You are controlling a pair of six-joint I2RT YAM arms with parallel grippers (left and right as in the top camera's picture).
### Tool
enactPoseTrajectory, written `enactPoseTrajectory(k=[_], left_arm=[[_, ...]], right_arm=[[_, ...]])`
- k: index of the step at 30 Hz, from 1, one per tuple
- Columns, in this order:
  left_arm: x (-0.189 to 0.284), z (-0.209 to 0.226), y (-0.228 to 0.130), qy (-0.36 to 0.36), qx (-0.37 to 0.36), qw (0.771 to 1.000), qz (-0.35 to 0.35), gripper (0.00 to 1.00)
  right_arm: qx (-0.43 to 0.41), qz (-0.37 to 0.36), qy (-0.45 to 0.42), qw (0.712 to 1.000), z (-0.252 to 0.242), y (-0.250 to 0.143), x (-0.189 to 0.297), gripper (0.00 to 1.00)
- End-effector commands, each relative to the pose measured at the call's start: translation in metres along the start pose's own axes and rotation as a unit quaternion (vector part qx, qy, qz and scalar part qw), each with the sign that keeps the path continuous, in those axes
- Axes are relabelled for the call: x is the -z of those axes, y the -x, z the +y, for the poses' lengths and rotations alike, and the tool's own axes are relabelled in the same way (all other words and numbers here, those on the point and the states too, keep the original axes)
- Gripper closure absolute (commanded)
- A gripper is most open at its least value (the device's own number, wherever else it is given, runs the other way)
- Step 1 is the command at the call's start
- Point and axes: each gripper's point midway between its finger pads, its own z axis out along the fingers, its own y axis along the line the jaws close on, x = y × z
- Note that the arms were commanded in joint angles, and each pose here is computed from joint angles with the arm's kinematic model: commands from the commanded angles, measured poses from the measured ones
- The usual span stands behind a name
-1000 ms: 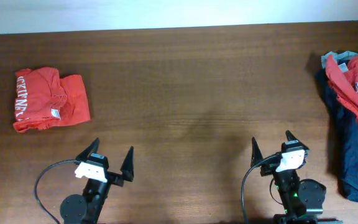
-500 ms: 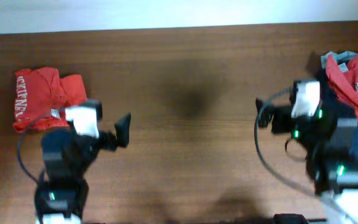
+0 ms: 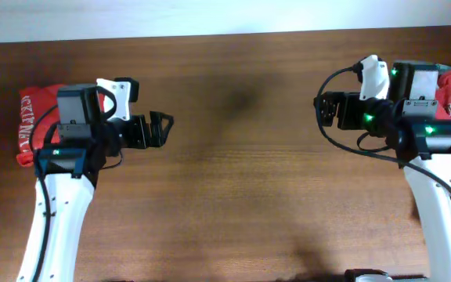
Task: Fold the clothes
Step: 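Reach the right gripper to the clothes pile and grasp the orange shirt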
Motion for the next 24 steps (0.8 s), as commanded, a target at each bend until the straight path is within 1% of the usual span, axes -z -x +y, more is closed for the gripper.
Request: enactPoseTrajectory(k=[1, 5, 7, 8, 9, 11, 12, 13, 17, 19, 20, 21, 24], left_arm=[[-0.001, -0.001, 0.015, -0.002, -0.008, 1.0, -0.005, 0.01], [-0.001, 0.001, 0.036, 0.013, 0.006, 1.0, 0.013, 0.01], [-0.002, -0.001, 0.05, 0.014, 0.004, 1.0, 0.013, 0.01], [-0.004, -0.004, 0.056, 0.011, 0.0, 1.0, 0.012, 0.01], [-0.006, -0.009, 0.06, 0.006, -0.006, 1.0, 0.011, 0.0], [-0.01, -0.02, 0.058, 0.003, -0.019, 1.0, 0.016, 0.01], [-0.012, -0.022, 0.057, 0.008, -0.023, 1.0, 0.019, 0.0], [-0.015, -0.026, 0.053, 0.022, -0.032, 0.999, 0.024, 0.01], [-0.026, -0.032, 0.048, 0.09, -0.073, 0.993, 0.029, 0.01], [-0.031, -0.037, 0.046, 0.108, -0.088, 0.99, 0.03, 0.01], [-0.036, -0.04, 0.043, 0.115, -0.095, 0.988, 0.035, 0.01], [-0.04, -0.04, 0.042, 0.116, -0.098, 0.988, 0.038, 0.01], [-0.055, -0.039, 0.036, 0.117, -0.1, 0.987, 0.052, 0.01]], right_arm=[[-0.023, -0.051, -0.105, 0.993, -0.038, 0.041, 0.028, 0.01], [-0.051, -0.069, -0.158, 0.984, -0.072, 0.074, 0.044, 0.01], [-0.101, -0.082, -0.194, 0.972, -0.103, 0.088, 0.046, 0.01], [-0.138, -0.087, -0.222, 0.961, -0.129, 0.092, 0.044, 0.01], [-0.165, -0.089, -0.244, 0.951, -0.153, 0.092, 0.039, 0.01], [-0.19, -0.08, -0.277, 0.938, -0.194, 0.085, 0.024, 0.01], [-0.195, -0.076, -0.288, 0.935, -0.207, 0.082, 0.02, 0.01], [-0.201, -0.064, -0.309, 0.927, -0.233, 0.074, 0.011, 0.01], [-0.192, -0.038, -0.337, 0.921, -0.299, 0.054, -0.014, 0.01], [-0.162, -0.026, -0.332, 0.929, -0.313, 0.051, -0.025, 0.01], [-0.126, -0.009, -0.323, 0.938, -0.321, 0.046, -0.037, 0.0], [-0.109, 0.0, -0.317, 0.942, -0.323, 0.043, -0.044, 0.0], [-0.084, 0.034, -0.311, 0.946, -0.337, 0.024, -0.073, 0.0]])
